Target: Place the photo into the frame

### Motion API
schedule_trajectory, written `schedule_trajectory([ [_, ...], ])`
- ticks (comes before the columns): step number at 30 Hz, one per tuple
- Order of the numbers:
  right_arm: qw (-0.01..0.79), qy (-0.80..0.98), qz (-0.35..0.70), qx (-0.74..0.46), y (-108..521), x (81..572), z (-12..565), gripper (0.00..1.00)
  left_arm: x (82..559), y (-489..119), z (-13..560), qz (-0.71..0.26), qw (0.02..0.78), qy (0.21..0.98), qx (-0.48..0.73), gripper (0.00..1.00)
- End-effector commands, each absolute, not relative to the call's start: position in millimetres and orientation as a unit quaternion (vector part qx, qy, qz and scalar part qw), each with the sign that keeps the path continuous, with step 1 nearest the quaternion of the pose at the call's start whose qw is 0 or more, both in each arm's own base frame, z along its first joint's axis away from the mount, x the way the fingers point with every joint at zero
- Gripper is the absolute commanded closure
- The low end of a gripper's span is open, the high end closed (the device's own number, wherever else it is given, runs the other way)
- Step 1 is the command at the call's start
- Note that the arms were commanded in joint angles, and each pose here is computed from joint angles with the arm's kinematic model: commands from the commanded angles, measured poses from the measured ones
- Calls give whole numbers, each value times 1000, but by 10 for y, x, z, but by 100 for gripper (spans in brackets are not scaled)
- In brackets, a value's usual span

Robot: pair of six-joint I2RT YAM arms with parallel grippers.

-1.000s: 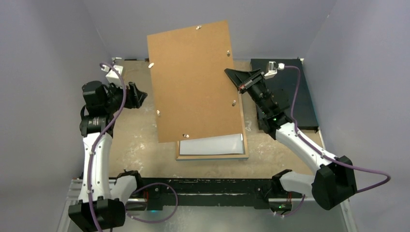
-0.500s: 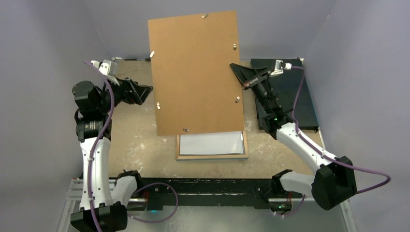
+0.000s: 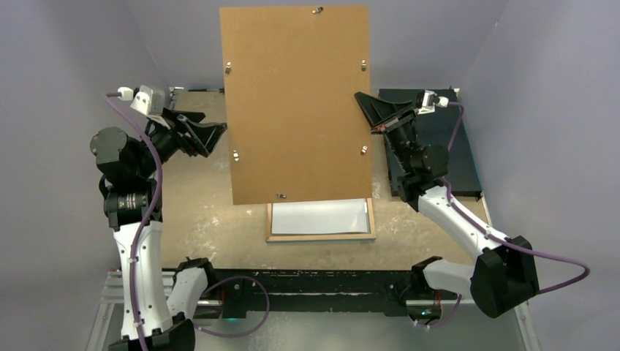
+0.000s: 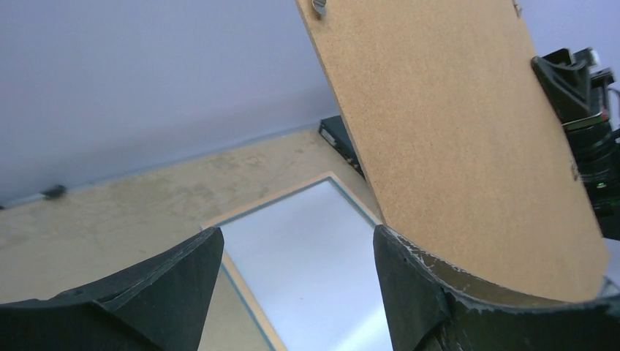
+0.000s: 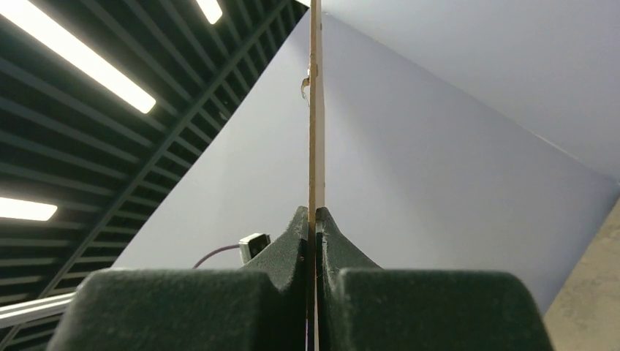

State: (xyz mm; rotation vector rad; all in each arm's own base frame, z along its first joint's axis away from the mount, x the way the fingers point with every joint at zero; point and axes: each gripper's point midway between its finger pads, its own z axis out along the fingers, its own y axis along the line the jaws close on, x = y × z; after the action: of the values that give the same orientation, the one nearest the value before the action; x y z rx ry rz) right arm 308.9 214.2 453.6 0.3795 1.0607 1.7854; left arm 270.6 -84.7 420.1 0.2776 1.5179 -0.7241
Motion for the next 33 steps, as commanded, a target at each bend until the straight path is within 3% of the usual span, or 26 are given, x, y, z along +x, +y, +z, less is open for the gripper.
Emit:
schedule_trajectory([
  [1,484,364,789,104,2105,2712,4991,100,2547,-752,4443,-228,699,659,156,27],
  [7,481,348,799,99,2093,2689,5068,100,2630,-363,4382,-102,717,678,126,26],
  [9,478,348,801,93,2113,2694,5077,100,2597,-365,4363,-81,713,679,158,20],
  [10,475,347,803,92,2124,2697,5073,100,2558,-397,4371,-74,715,671,180,12],
  [12,469,348,807,88,2148,2705,5041,100,2498,-414,4445,-66,725,659,192,9],
  [20,457,333,822,64,2210,2712,4973,100,2233,-964,4433,-198,652,649,339,4],
  [25,458,335,821,64,2239,2763,4948,100,2318,-1040,4310,-265,634,659,305,3],
  [33,444,416,785,115,2345,3073,4478,100,2472,-918,4162,-255,637,686,243,5],
])
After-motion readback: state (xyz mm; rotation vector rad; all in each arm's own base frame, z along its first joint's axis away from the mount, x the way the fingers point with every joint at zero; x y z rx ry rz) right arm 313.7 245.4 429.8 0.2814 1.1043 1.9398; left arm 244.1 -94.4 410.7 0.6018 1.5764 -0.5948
